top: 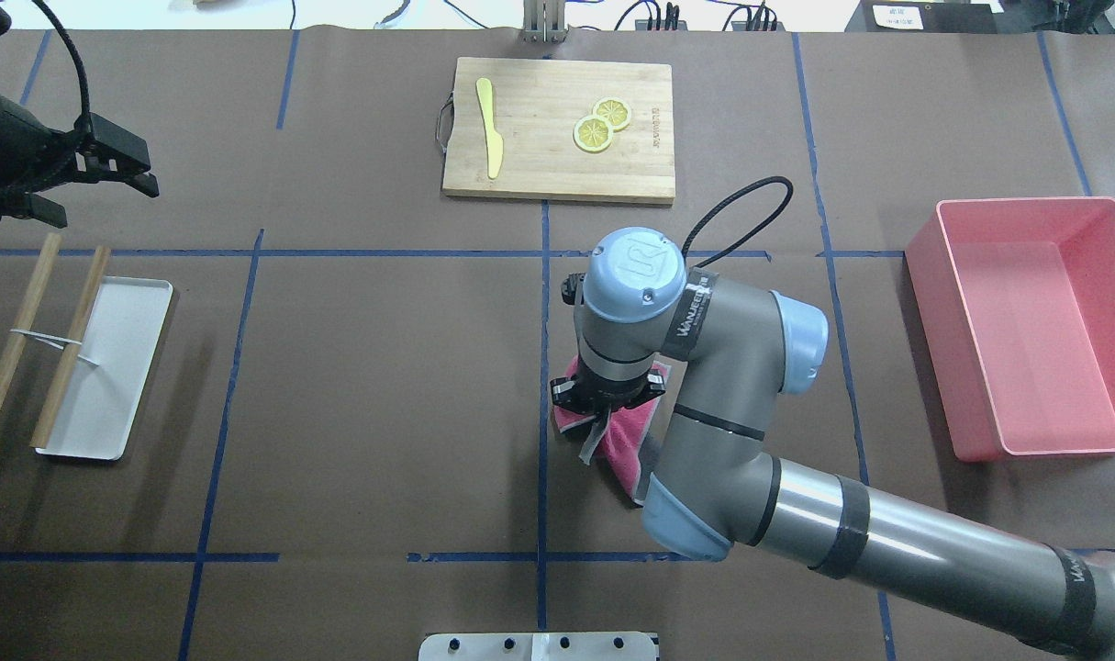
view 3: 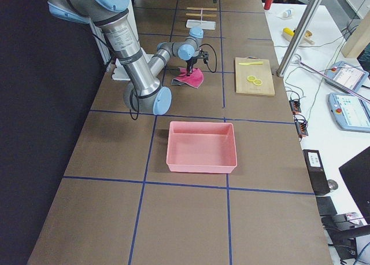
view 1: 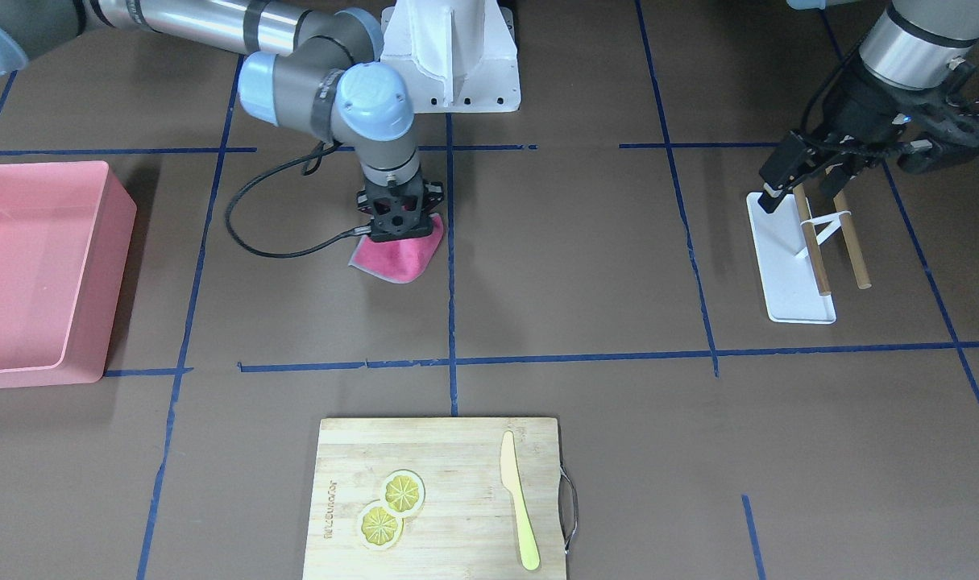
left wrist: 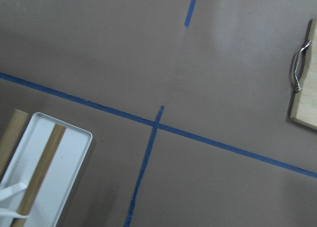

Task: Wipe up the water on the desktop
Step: 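Lower the pink cloth with the right gripper and drag it across the table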

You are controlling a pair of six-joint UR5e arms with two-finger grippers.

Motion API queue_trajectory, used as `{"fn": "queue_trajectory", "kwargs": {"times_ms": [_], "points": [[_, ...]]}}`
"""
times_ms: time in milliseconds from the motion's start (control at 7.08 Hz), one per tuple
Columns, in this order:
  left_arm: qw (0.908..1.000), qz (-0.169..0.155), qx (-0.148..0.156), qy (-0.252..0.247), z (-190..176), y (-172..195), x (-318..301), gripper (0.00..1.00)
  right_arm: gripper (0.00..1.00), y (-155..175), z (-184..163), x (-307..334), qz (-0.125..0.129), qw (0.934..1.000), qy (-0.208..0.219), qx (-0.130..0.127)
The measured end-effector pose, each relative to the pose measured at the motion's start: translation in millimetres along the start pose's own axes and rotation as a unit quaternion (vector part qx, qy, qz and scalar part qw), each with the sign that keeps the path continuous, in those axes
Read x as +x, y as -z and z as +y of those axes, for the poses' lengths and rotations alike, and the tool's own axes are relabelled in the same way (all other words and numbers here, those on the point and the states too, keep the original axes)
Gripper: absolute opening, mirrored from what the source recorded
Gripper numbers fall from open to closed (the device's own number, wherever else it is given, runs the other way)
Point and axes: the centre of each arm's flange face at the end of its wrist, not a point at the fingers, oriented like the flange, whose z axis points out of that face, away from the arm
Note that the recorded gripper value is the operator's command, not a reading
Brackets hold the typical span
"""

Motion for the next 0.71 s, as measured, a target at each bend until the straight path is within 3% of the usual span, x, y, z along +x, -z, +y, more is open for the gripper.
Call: {"fn": "queue_trajectory", "kwargs": {"times_ms": [424,707], "points": [[1.0000,-0.007,-0.001,-0.004,2.0,-0.1,-16.8,0.99,0.00,25.7,1.1,118.9,0.017,0.9997,0.013,0.007],[0.9991,-0.025,0.003,-0.033,-5.8,1.2,-51.1,0.99,0.00,25.9,20.0,131.7,0.033,0.9991,0.027,0.000]]}}
